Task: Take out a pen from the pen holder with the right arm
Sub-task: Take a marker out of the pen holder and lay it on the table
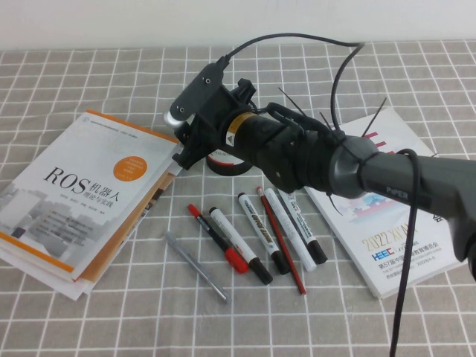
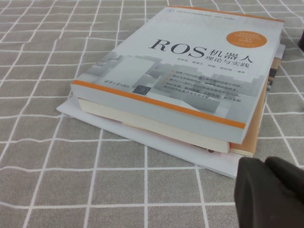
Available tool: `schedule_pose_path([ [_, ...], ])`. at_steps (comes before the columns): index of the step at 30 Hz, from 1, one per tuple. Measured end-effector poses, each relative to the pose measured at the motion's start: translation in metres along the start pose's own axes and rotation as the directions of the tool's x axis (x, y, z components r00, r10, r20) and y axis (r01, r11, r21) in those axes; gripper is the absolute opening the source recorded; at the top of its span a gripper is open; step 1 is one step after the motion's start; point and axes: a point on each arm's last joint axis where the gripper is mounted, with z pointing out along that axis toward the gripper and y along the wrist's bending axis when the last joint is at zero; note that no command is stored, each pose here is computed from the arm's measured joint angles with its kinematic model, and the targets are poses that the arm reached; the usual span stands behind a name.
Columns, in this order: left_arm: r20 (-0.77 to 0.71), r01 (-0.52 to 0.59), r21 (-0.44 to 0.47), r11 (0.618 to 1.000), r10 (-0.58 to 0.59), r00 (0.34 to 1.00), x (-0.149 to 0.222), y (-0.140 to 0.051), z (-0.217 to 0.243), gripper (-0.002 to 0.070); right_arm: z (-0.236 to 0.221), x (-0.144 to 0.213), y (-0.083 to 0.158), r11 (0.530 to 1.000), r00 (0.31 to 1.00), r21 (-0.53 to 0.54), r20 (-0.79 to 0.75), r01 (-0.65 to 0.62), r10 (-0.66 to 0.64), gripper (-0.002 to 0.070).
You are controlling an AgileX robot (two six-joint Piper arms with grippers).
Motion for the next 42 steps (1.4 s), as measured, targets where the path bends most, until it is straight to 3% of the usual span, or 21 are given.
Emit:
schedule_pose_path([
  [11,0.0,0.0,0.0,1.0,0.0,1.0,0.0,0.0,0.0,-0.0003,0.0053,0.0026,-0.0007,1.0,0.999,-0.005,-0.048,-0.005,0.005,0.0368],
  [20,0.0,0.0,0.0,1.0,0.0,1.0,0.0,0.0,0.0,-0.0003,0.0049,0.0077,-0.0061,1.0,0.996,-0.001,-0.085,-0.008,0.008,0.0213],
  [30,0.0,0.0,0.0,1.0,0.0,1.0,0.0,0.0,0.0,-0.0003,0.0051,0.0057,-0.0067,1.0,0.997,0.001,-0.078,-0.002,0.002,0.0094],
  [42,0.0,0.0,0.0,1.0,0.0,1.0,0.0,0.0,0.0,-0.0003,0.0051,0.0055,-0.01,1.0,0.998,0.008,-0.07,0.008,-0.007,0.007],
])
